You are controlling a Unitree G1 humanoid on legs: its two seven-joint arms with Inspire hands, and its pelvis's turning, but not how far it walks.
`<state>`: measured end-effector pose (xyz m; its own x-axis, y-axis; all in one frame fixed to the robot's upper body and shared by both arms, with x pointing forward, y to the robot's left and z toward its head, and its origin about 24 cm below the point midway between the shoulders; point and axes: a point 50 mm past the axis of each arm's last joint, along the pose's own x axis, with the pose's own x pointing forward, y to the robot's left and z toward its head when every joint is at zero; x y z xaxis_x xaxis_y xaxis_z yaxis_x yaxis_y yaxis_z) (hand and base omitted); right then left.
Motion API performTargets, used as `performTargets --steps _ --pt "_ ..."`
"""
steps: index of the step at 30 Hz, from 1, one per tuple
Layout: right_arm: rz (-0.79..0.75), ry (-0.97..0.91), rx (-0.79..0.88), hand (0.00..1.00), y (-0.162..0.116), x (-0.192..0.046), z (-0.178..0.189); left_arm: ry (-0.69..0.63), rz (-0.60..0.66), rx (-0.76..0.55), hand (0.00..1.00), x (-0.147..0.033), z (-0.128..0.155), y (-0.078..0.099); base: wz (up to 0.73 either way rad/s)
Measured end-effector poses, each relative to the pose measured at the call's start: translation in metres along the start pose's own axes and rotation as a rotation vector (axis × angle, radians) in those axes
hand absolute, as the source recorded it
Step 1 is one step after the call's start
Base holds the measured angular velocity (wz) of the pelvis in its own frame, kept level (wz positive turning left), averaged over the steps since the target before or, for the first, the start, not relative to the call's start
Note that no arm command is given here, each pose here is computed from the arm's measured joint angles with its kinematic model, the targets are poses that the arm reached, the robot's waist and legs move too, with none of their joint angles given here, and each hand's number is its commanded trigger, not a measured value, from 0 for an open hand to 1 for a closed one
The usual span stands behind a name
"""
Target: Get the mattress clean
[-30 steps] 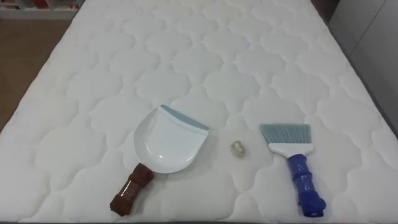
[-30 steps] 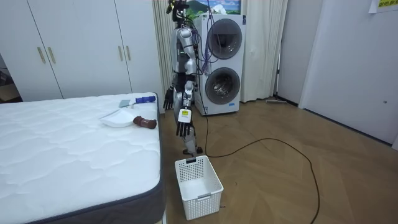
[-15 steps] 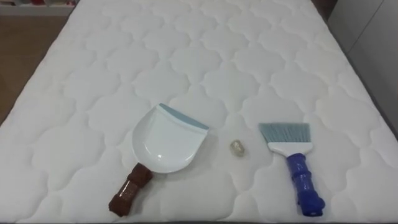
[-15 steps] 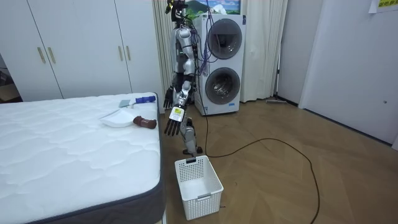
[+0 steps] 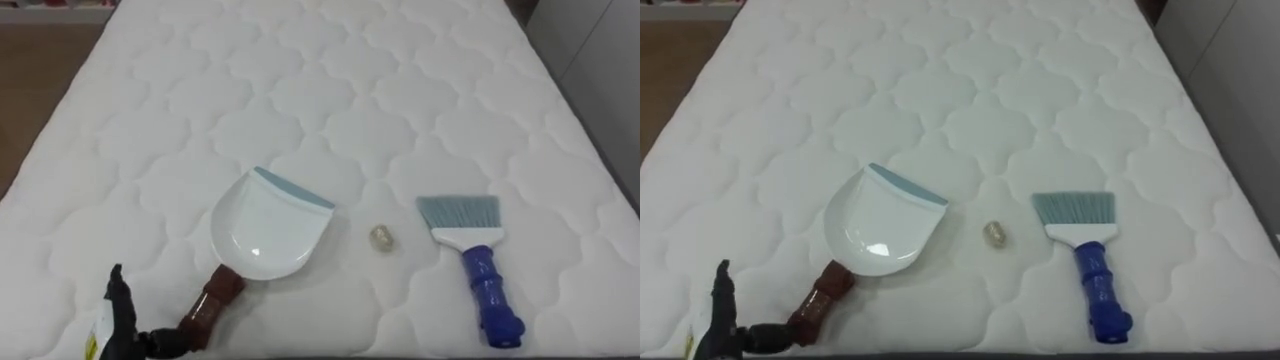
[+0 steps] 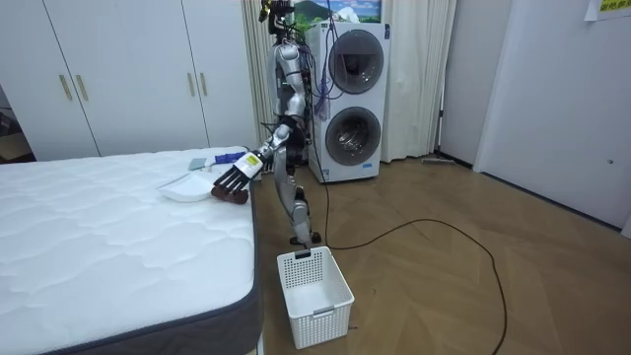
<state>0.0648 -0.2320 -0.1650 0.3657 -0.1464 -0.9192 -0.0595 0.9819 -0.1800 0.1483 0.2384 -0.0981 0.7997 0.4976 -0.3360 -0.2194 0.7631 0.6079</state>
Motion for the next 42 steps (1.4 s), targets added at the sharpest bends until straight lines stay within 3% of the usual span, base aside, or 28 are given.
performTargets --steps 13,17,26,42 --pt "-0.006 -0.019 0.014 0.0 -0.001 -0.001 0.0 -0.048 -0.021 0.002 0.0 0.002 0.009 -0.005 0.0" --pt "-0.004 -0.016 0.014 0.0 -0.001 -0.001 -0.002 -0.064 -0.065 0.019 0.0 -0.002 0.01 -0.013 -0.01" --pt "0.009 -0.028 0.018 0.0 -0.001 0.0 0.004 0.006 -0.093 0.059 0.0 0.001 -0.002 -0.019 -0.01" --pt "0.021 -0.051 -0.005 0.0 -0.001 0.003 0.017 0.004 -0.101 0.06 0.0 0.009 0.005 -0.022 -0.01"
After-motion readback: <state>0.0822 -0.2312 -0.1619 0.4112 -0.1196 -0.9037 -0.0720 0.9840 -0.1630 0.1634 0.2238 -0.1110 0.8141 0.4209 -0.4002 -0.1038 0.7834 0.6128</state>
